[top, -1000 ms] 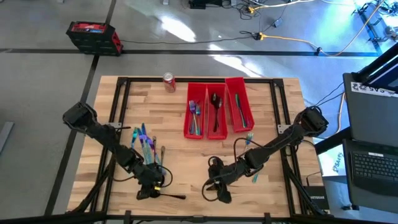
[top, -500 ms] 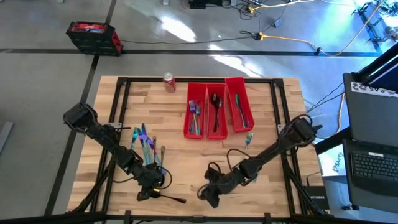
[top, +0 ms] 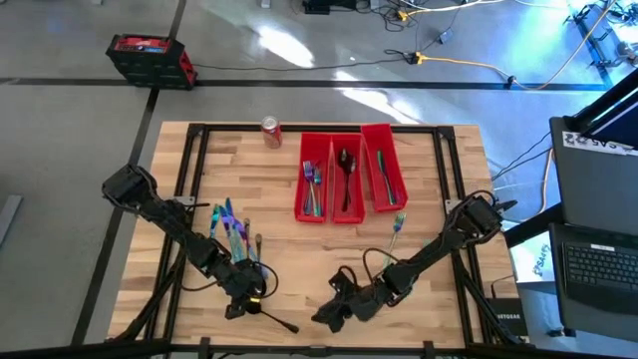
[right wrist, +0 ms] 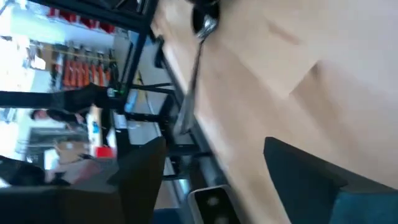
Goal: Sort silverware
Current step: Put the black spoon into the center red bin
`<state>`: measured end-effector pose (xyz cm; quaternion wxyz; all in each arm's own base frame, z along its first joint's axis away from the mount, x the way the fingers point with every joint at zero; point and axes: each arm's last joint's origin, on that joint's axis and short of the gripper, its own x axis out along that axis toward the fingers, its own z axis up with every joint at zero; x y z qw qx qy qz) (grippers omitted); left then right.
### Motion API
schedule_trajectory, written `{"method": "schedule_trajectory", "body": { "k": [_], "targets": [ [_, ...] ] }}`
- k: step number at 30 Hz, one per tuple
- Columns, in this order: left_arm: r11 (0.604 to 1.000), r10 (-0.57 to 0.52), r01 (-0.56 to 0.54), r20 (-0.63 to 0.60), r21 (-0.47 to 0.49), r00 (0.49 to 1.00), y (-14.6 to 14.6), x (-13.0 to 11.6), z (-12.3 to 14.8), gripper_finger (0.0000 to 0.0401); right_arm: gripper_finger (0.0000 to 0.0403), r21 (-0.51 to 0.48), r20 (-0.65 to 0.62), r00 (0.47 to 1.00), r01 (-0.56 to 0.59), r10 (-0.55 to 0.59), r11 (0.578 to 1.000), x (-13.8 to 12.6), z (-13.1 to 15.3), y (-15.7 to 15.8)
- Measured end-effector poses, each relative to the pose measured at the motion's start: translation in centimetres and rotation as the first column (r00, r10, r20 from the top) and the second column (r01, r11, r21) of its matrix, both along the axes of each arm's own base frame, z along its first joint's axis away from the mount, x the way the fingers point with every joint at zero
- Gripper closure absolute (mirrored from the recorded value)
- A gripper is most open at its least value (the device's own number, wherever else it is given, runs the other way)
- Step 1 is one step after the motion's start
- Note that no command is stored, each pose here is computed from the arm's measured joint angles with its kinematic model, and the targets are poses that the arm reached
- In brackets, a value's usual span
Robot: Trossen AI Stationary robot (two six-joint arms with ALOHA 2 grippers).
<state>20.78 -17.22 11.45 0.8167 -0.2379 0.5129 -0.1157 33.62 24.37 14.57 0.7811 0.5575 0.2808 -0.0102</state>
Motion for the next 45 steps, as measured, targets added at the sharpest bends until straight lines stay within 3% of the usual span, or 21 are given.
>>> {"method": "schedule_trajectory", "body": {
  "k": [3, 7, 13, 17, 26, 33, 45],
  "targets": [
    [1.0, 0.005, -0.005, -0.002, -0.003, 1.0, 0.0, 0.0, 0.0, 0.0401, 0.0132, 0.037, 0.036, 0.999, 0.015, -0.016, 0.999, 0.9, 1.4, 0.8],
    [0.999, 0.042, -0.042, -0.013, -0.013, 0.999, 0.0, 0.0, 0.0, 0.0401, 0.0132, 0.01, -0.047, 0.998, 0.051, -0.05, 0.999, 1.9, 2.1, 1.4],
    [0.999, 0.052, -0.052, -0.008, -0.007, 0.999, 0.0, 0.0, 0.0, 0.0401, 0.0132, 0.013, -0.15, 0.981, 0.13, -0.127, 0.991, 2.9, 1.0, 1.4],
    [0.999, 0.052, -0.052, 0.001, 0.002, 0.999, 0.1, 0.1, 0.0, 0.0401, 0.0132, 0.044, -0.136, 0.983, 0.132, -0.125, 0.99, 2.9, 0.8, 2.9],
    [0.998, 0.053, -0.053, 0.013, 0.013, 0.998, 0.1, 0.1, 0.0, 0.0401, 0.0132, 0.125, -0.185, 0.948, 0.284, -0.258, 0.951, 2.7, -0.3, 3.5],
    [0.998, 0.061, -0.061, 0.016, 0.014, 0.998, 0.1, 0.1, 0.0, 0.0401, 0.0132, 0.241, -0.239, 0.93, 0.334, -0.278, 0.911, 2.6, -1.9, 4.3],
    [0.989, 0.143, -0.144, 0.041, 0.037, 0.989, 0.7, 0.6, 0.0, 0.0401, 0.0132, 0.262, -0.199, 0.914, 0.398, -0.354, 0.879, 3.2, -1.0, 4.4]
  ]
}}
